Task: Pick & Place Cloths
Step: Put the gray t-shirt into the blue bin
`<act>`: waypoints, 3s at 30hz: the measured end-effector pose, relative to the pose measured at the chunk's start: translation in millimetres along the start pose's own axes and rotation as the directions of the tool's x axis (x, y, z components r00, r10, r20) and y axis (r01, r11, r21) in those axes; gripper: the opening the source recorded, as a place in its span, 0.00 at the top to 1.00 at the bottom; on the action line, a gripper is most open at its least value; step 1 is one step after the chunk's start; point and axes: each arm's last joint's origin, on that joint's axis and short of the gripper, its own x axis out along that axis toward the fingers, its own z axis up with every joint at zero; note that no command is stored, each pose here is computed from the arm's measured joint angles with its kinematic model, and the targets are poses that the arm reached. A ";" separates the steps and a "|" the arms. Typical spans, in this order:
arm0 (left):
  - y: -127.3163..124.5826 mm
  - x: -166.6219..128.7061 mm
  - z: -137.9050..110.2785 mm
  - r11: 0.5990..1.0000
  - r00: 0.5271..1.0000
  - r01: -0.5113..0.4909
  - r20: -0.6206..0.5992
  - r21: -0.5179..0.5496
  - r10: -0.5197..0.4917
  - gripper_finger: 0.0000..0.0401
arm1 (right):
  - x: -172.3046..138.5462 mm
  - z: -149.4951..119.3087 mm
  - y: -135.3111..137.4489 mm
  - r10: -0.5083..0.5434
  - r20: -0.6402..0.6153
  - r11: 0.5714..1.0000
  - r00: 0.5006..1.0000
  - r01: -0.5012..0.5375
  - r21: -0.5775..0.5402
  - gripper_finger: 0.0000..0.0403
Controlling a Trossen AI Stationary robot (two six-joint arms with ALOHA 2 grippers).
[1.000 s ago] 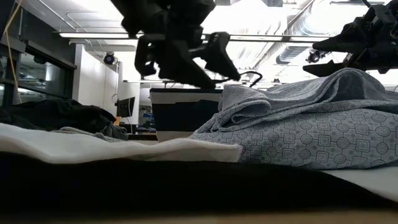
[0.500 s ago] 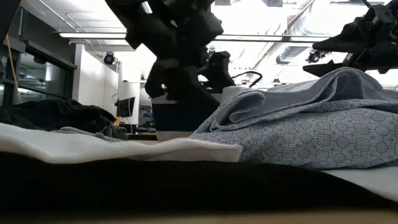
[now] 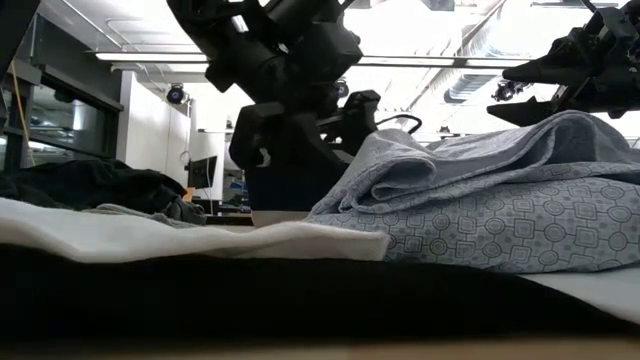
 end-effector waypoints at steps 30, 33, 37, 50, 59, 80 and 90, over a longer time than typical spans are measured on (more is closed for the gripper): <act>10.9 -36.5 23.6 0.983 0.999 -0.024 0.039 -0.179 0.032 0.97 | 0.1 0.0 0.0 0.000 -0.001 1.000 1.000 0.000 0.000 0.32; 15.9 -56.3 35.7 0.982 0.995 -0.057 0.074 -0.180 0.072 0.97 | 0.1 -0.1 0.0 0.000 -0.001 1.000 1.000 0.000 0.000 0.32; 19.0 -80.3 46.9 0.978 0.990 -0.085 0.096 -0.190 0.105 0.97 | 0.1 0.0 0.0 -0.001 0.000 1.000 1.000 0.001 0.000 0.32; 4.4 -85.4 38.4 0.943 0.999 0.042 -0.004 -0.329 -0.046 0.88 | 0.8 -0.9 -0.5 -0.006 -0.011 1.000 1.000 0.006 0.001 0.32; -1.3 -86.6 31.7 0.856 0.992 0.045 -0.078 -0.514 -0.099 0.23 | 0.8 -0.9 -0.5 -0.006 -0.012 1.000 1.000 0.006 0.001 0.32; -25.9 -43.3 64.7 0.872 0.980 -0.152 -0.187 -0.466 0.071 0.13 | 0.9 -1.0 -0.6 -0.006 -0.013 1.000 1.000 0.007 0.001 0.32; -48.6 -0.2 62.4 0.884 0.977 -0.156 -0.198 -0.440 0.074 0.13 | 1.1 -0.9 -0.5 -0.006 -0.013 1.000 1.000 0.006 0.001 0.32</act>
